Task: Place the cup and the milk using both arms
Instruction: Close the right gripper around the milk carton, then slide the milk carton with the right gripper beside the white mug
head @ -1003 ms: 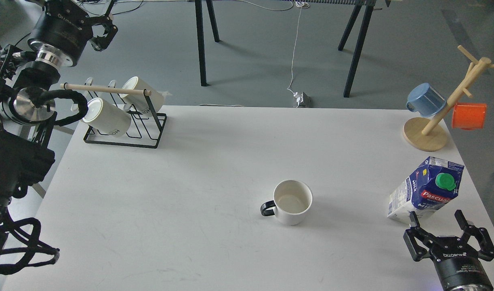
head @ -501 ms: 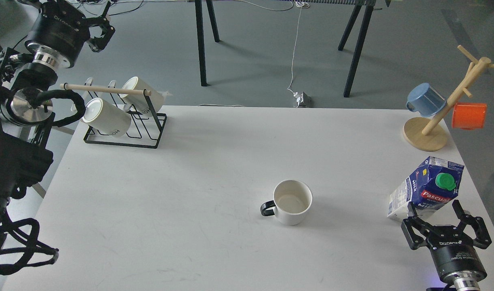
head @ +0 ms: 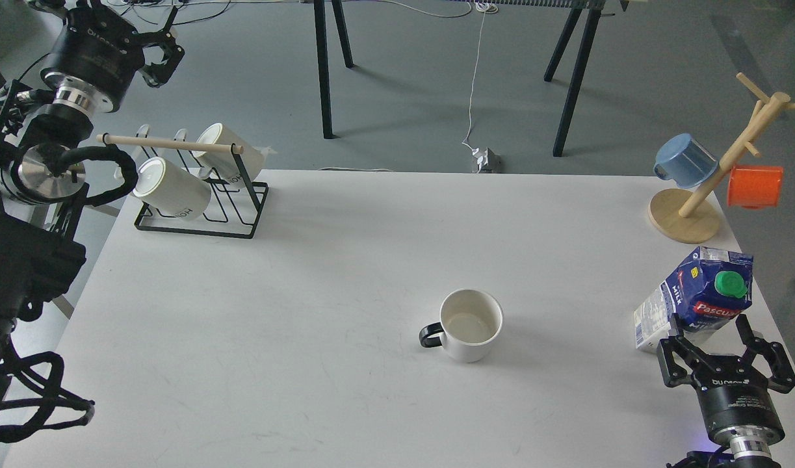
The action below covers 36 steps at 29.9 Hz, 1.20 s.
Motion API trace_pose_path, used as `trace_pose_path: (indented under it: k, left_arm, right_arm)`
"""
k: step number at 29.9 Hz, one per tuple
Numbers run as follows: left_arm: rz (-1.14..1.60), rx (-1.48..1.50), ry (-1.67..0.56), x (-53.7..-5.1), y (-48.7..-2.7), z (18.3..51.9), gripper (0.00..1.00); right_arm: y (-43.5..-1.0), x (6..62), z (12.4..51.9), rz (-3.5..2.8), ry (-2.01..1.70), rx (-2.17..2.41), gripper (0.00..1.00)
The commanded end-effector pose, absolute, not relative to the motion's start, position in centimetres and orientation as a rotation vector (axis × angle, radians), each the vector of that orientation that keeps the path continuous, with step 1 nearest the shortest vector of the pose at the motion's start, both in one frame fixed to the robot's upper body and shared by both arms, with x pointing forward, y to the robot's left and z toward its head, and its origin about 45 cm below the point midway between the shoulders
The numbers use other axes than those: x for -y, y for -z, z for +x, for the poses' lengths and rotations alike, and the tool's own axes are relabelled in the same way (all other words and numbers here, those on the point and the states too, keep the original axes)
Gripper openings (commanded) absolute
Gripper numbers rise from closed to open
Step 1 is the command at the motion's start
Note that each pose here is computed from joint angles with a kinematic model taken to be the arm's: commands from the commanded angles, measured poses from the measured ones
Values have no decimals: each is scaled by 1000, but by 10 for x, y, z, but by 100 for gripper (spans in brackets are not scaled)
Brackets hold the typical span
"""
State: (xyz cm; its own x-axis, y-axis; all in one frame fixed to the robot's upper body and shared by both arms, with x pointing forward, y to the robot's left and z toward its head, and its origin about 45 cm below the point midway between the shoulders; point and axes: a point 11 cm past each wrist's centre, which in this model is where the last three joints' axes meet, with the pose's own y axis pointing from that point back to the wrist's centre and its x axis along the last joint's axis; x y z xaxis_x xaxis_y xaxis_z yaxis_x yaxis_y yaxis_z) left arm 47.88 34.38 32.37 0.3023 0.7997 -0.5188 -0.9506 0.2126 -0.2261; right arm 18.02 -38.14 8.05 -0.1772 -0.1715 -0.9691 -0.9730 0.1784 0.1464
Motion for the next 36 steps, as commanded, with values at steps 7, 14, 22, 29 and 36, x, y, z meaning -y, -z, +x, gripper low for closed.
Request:
trace_pose_path:
  k: [7, 14, 22, 29, 36]
  left_arm:
    - [-555, -320, -1246, -343, -323, 479, 100]
    - [-550, -326, -1258, -346, -319, 479, 100]
    - [-549, -323, -1266, -349, -320, 479, 100]
    - [-532, -307, -1282, -357, -323, 478, 100]
    - [-534, -301, -1280, -356, -327, 480, 100]
  right_arm:
    - [-79, 369, 189, -1168, -1097, -1537, 64]
    - [-78, 366, 184, -1167, -1109, -1537, 61]
    - [-87, 359, 172, -1171, -1119, -1511, 61]
    - [-85, 350, 168, -1152, -1136, -1495, 53]
    - [-93, 335, 168, -1168, -1155, -1443, 47]
